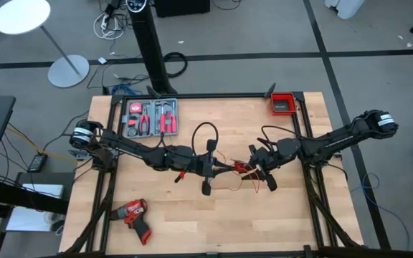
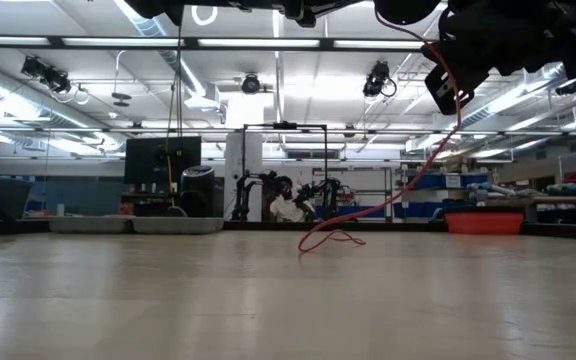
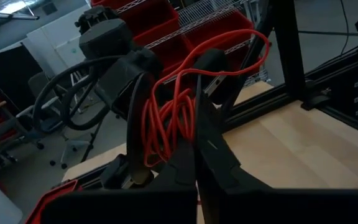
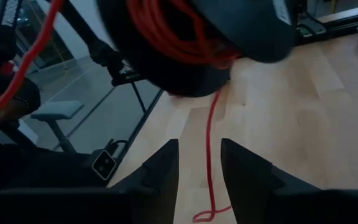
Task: Coil cords
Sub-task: Coil the red wire on the black spool
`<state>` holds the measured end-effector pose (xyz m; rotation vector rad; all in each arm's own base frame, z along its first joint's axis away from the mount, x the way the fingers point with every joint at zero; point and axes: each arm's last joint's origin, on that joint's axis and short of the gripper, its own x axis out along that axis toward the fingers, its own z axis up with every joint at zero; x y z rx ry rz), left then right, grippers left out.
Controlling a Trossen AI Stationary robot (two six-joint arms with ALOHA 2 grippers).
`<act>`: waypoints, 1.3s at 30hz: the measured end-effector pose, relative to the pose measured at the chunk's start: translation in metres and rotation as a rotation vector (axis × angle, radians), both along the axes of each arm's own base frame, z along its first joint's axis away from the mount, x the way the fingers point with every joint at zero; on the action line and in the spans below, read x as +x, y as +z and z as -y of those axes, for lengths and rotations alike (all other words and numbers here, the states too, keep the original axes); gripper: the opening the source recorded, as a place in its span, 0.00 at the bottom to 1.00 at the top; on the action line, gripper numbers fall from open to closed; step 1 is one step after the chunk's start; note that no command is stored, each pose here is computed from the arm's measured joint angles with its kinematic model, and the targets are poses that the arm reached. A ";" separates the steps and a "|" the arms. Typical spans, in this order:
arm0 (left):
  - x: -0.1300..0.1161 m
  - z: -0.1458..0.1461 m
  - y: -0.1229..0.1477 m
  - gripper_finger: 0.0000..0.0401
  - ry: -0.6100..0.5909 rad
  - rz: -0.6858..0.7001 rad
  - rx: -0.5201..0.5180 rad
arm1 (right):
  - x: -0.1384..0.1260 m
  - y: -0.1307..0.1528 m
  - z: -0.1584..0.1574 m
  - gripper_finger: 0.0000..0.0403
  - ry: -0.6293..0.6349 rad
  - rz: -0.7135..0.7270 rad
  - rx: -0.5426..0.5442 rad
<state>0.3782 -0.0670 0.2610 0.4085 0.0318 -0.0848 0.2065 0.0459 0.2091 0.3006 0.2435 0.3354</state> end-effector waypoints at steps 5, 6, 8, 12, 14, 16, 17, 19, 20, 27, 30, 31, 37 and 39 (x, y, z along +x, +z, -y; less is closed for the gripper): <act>0.000 0.000 0.000 0.00 0.016 0.004 0.020 | 0.002 -0.003 0.000 0.29 -0.028 -0.022 -0.001; 0.000 -0.001 0.000 0.00 0.017 0.005 0.020 | 0.002 -0.005 0.000 0.29 -0.028 -0.029 0.000; 0.000 -0.001 0.000 0.00 0.019 0.005 0.021 | 0.004 -0.008 -0.001 0.29 -0.031 -0.044 -0.002; 0.000 -0.001 0.000 0.00 0.020 0.005 0.019 | 0.007 -0.012 -0.003 0.28 -0.038 -0.054 -0.015; 0.000 -0.001 0.000 0.00 0.020 0.005 0.019 | 0.007 -0.012 -0.003 0.26 -0.037 -0.044 -0.023; 0.000 -0.001 0.000 0.00 0.020 0.005 0.016 | 0.007 -0.012 -0.003 0.22 -0.035 -0.042 -0.035; 0.000 -0.001 0.000 0.00 0.020 0.005 0.015 | 0.007 -0.012 -0.003 0.19 -0.033 -0.040 -0.040; 0.000 0.000 0.000 0.00 0.018 0.005 0.009 | 0.007 -0.012 -0.003 0.11 -0.028 -0.035 -0.054; 0.000 0.000 0.001 0.00 0.017 0.009 0.002 | 0.007 -0.012 -0.003 0.07 -0.024 -0.032 -0.063; -0.002 0.008 0.013 0.00 -0.087 0.122 -0.061 | 0.006 -0.015 -0.002 0.02 -0.041 -0.061 -0.083; -0.002 0.011 0.013 0.00 -0.107 0.128 -0.069 | 0.007 -0.016 0.001 0.01 -0.092 -0.064 -0.113; -0.002 0.012 0.013 0.00 -0.110 0.125 -0.074 | 0.007 -0.016 0.003 0.01 -0.111 -0.065 -0.125; -0.004 0.018 0.014 0.00 -0.177 0.129 -0.124 | 0.006 -0.027 0.020 0.01 -0.217 -0.182 -0.182; -0.004 0.022 0.014 0.00 -0.187 0.123 -0.124 | 0.004 -0.033 0.022 0.01 -0.225 -0.247 -0.186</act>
